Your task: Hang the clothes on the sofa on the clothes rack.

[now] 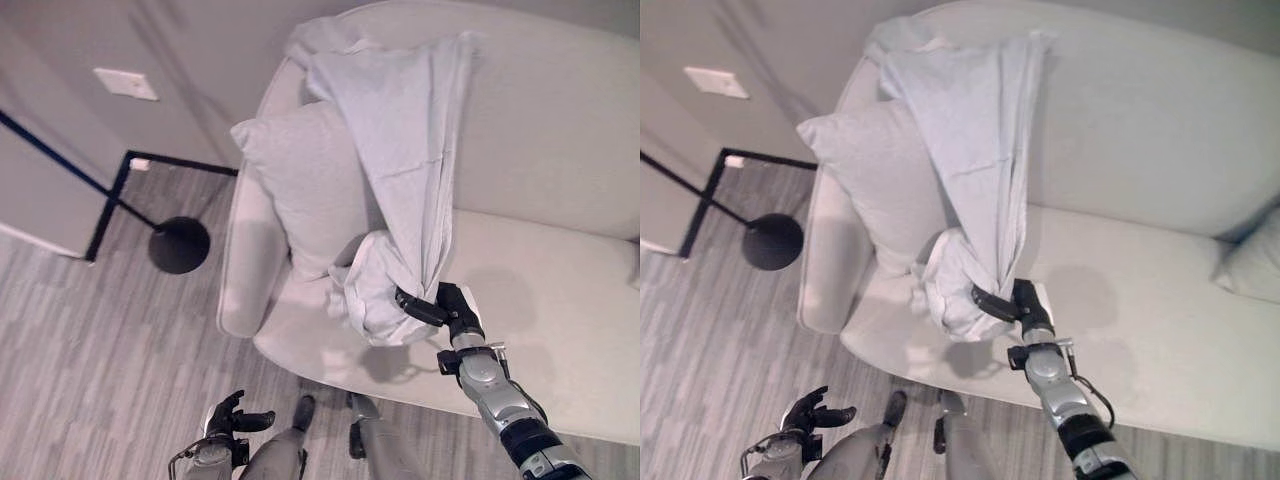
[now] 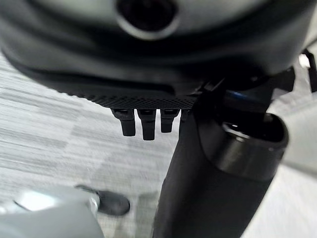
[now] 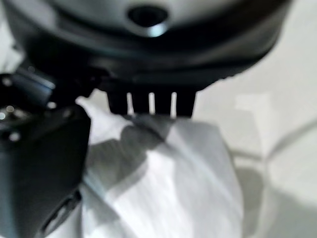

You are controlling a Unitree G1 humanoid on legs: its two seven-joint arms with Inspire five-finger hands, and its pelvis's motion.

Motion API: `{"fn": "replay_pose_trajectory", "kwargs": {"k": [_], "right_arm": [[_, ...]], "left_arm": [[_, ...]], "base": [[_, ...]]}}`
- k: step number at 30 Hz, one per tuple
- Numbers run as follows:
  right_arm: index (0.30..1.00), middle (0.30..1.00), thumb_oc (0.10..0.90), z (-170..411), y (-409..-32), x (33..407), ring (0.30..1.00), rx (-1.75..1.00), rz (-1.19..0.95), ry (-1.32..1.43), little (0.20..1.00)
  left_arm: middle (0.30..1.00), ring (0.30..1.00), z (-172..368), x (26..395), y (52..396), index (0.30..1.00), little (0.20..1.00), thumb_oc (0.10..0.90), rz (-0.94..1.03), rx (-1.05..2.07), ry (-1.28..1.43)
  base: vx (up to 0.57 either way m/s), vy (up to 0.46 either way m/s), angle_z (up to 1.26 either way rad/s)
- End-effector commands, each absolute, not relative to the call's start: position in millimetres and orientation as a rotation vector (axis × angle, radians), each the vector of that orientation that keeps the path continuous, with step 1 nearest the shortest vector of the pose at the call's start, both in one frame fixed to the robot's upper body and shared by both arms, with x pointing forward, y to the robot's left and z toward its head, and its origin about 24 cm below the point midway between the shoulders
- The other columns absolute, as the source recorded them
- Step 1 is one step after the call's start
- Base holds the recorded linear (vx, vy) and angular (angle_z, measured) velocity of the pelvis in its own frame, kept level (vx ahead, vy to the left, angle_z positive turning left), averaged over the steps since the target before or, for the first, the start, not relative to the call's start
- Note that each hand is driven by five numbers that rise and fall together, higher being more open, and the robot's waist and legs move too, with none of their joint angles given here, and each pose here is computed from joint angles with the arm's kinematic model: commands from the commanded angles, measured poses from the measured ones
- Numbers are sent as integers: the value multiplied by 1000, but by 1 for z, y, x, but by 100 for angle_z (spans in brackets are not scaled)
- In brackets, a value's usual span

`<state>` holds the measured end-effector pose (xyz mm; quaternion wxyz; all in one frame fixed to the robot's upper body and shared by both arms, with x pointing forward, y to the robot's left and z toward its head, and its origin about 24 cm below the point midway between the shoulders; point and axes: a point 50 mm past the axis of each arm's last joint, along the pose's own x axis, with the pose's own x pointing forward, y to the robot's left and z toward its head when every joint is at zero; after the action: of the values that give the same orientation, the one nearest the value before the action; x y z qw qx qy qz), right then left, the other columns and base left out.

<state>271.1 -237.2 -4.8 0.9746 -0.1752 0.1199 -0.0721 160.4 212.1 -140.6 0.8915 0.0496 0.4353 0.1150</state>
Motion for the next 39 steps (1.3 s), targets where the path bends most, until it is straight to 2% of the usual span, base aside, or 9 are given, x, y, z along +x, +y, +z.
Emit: {"fn": "replay_pose_trajectory", "kwargs": {"k": [1,10,15,19,21,28,33,35,39], "right_arm": [[300,300,400,64,-265,275,300,-251,-168,-71,300],[300,300,400,198,-260,278,300,-130,-4,-578,300],[300,300,400,280,-251,284,300,-106,26,-847,300],[300,300,400,330,-252,287,300,-108,0,-967,300],[300,300,400,435,-236,280,300,-148,-58,-1193,300],[300,300,400,493,-213,282,300,-40,-135,-1266,300],[300,300,400,497,-204,283,300,-19,-117,-1273,300],[300,300,400,487,-190,288,300,2,-47,-1262,300],[300,300,400,477,-179,287,300,-11,21,-1268,300]], "left_arm": [[900,900,-153,127,219,900,900,800,259,97,1012],[900,900,-124,167,238,900,900,800,268,37,782],[900,900,-71,213,237,900,900,800,191,93,462],[900,900,-47,227,242,900,900,800,181,145,343],[900,900,10,262,237,900,900,800,177,460,34],[900,900,54,290,215,900,900,800,189,636,-225],[900,900,78,293,197,900,900,800,149,535,-337],[900,900,106,286,163,900,900,800,-13,365,-470],[900,900,123,278,151,900,900,800,-67,288,-541]], "base": [[41,49,-9],[24,63,-36],[-22,18,-15],[-16,-16,-9],[7,-94,-25],[2,-38,-9],[6,-13,1],[11,-39,3],[10,-20,-2]]}}
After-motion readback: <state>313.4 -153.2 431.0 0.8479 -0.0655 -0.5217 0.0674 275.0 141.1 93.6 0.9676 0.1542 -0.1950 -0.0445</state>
